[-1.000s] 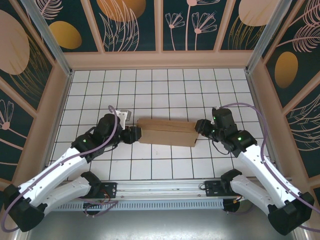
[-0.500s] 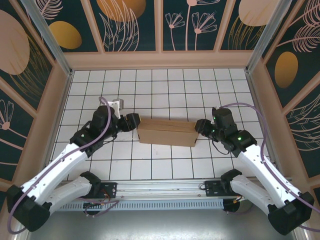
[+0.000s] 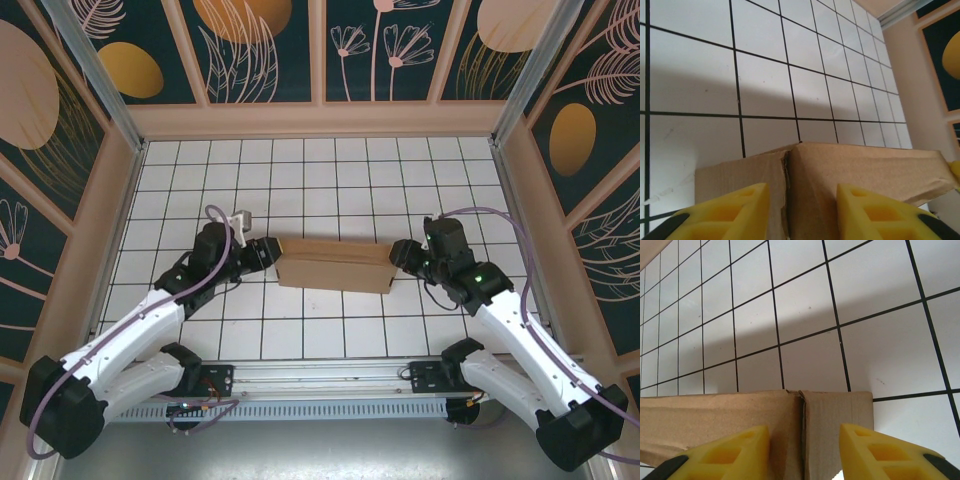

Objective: Fold the paper box

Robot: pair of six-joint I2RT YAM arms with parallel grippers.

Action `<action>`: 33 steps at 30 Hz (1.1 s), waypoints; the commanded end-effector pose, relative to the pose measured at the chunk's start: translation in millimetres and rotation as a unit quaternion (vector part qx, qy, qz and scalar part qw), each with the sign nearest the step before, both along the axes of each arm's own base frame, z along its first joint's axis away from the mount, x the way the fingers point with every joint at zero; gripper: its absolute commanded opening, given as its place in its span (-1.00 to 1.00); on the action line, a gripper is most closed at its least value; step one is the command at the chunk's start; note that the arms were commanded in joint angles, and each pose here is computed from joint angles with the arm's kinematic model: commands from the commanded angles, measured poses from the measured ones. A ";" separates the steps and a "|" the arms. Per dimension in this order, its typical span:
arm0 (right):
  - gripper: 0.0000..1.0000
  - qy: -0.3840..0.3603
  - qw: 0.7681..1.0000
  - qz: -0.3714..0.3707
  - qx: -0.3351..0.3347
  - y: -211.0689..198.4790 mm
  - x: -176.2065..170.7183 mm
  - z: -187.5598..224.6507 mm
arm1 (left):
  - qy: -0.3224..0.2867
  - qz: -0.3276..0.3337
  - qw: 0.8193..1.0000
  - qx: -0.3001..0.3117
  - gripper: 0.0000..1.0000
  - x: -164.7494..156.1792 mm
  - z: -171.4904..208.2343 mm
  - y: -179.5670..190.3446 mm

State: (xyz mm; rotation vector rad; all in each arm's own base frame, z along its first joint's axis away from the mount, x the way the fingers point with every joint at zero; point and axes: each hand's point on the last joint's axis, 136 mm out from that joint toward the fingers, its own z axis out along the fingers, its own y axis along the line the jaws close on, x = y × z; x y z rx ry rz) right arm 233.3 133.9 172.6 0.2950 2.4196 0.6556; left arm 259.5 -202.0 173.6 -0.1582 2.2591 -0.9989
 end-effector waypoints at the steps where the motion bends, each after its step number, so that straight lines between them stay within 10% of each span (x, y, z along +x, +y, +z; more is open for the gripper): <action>1: -0.18 0.042 0.999 0.005 -0.026 -6.4 -14.8 -28.1 | 0.019 0.009 1.000 -0.016 -0.20 -7.7 -13.9 4.6; 18: -0.48 0.102 0.995 0.022 -0.004 2.6 -40.6 -77.2 | 0.090 0.002 0.996 -0.011 -0.53 -36.3 -77.5 11.8; 33: -0.55 -0.055 0.992 0.088 0.068 52.0 23.5 56.2 | -0.051 0.038 0.992 -0.109 -0.80 20.6 49.5 -7.1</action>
